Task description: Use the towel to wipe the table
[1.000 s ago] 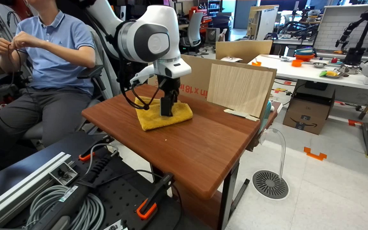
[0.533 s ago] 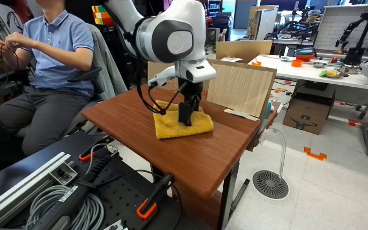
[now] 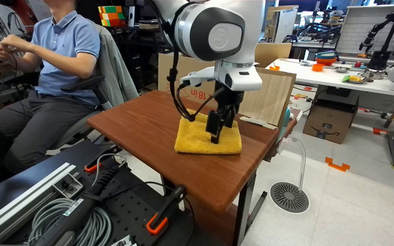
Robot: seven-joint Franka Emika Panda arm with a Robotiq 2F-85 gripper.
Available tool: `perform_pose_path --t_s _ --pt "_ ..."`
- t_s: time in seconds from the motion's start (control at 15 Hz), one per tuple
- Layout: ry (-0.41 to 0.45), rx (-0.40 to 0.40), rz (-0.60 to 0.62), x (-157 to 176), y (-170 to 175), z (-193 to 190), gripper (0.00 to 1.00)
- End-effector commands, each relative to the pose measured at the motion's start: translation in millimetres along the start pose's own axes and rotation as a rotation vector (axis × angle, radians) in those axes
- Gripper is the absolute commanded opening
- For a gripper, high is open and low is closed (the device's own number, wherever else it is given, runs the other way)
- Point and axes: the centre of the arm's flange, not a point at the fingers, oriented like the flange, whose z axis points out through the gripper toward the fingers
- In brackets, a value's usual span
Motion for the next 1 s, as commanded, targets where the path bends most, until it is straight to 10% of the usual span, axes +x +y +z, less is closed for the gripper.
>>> perform_pose_path --t_s 0.0,0.93 --pt "-0.002 -0.006 0.006 -1 5 2 1.0" --pt "0.196 -0.029 -0.56 -109 120 20 1.0"
